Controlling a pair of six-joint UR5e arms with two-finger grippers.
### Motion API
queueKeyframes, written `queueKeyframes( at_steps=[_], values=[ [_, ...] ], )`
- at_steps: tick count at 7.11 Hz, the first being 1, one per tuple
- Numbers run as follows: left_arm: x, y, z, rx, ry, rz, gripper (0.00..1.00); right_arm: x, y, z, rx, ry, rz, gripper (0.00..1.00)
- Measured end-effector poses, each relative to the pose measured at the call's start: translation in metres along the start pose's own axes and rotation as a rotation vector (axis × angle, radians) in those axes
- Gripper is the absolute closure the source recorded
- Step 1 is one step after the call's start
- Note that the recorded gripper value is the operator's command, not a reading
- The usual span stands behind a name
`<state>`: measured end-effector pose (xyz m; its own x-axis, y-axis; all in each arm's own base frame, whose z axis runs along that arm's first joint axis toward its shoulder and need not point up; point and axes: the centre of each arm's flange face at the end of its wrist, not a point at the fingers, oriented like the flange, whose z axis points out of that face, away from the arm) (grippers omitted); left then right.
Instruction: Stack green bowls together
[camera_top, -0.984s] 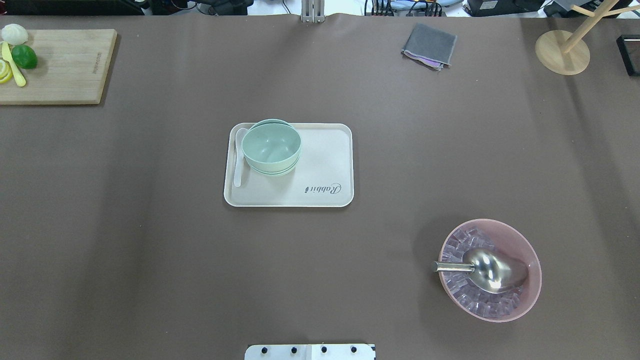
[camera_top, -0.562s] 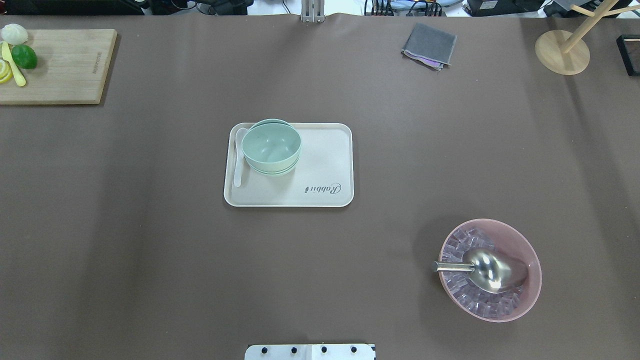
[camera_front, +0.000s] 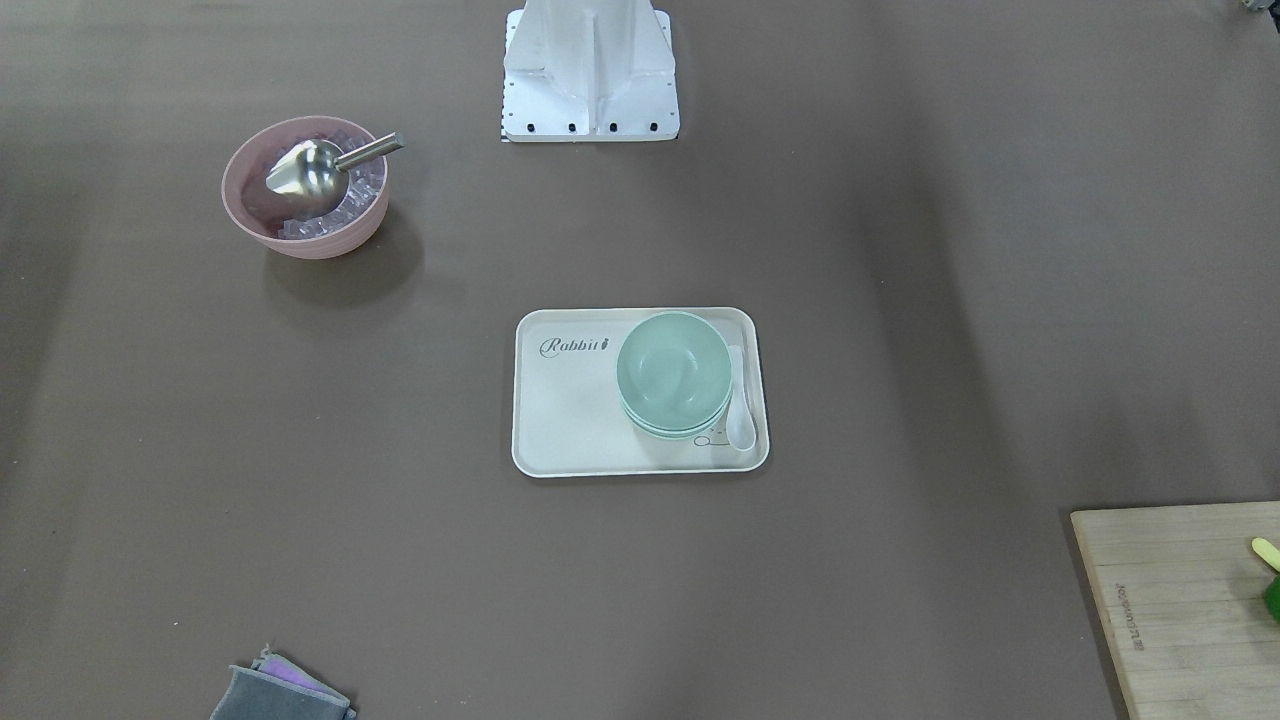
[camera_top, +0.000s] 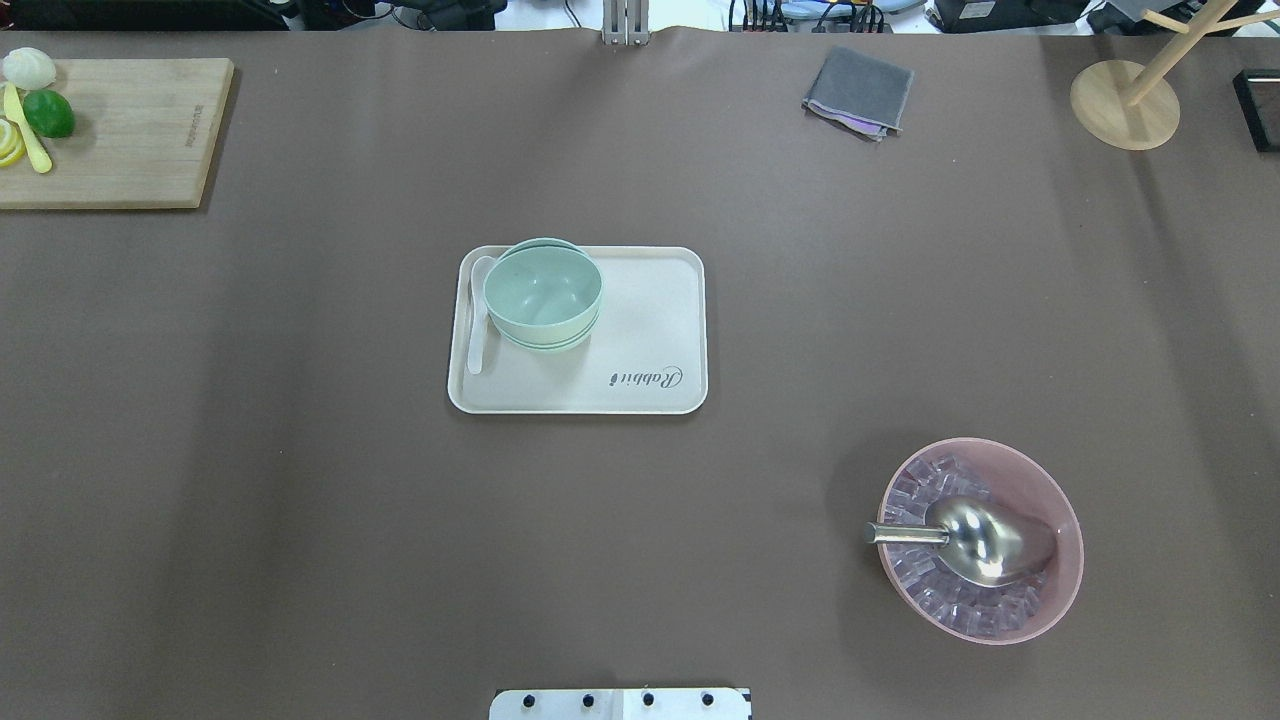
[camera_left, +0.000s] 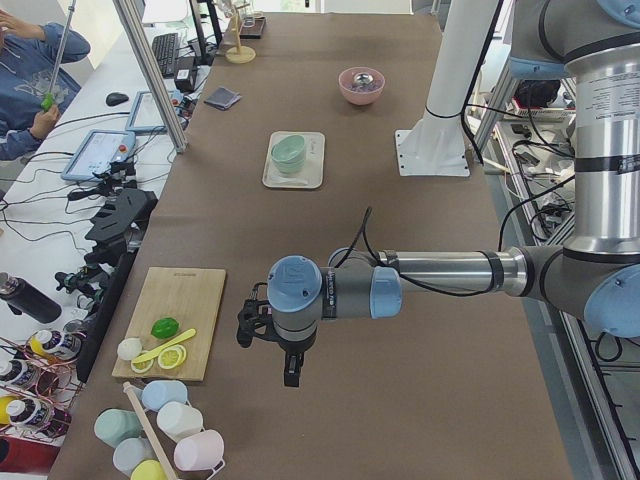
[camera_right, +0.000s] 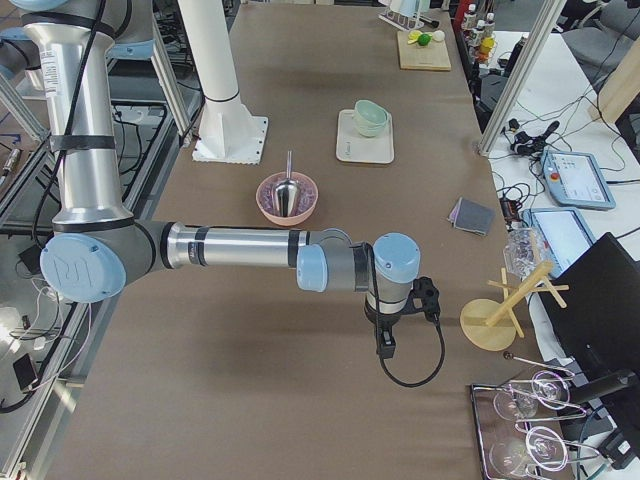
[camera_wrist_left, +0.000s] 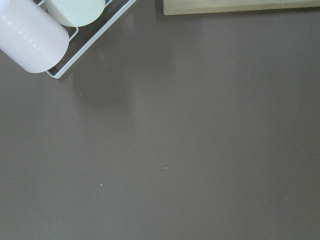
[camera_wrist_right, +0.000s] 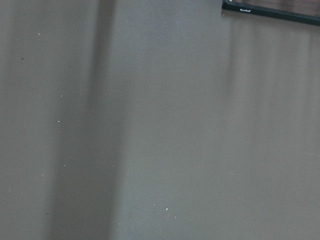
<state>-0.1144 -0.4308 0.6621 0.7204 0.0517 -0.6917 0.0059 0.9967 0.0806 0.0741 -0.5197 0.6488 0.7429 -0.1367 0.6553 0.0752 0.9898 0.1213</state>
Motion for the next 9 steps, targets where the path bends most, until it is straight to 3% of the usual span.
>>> queueKeyframes(
  at_steps=[9],
  values=[
    [-0.0013,0.0095,0.0054,-0.012,0.026,-0.019,0.02,0.0081,0.0044,0.0094,-0.059,0.015,0.047,0.0]
  ],
)
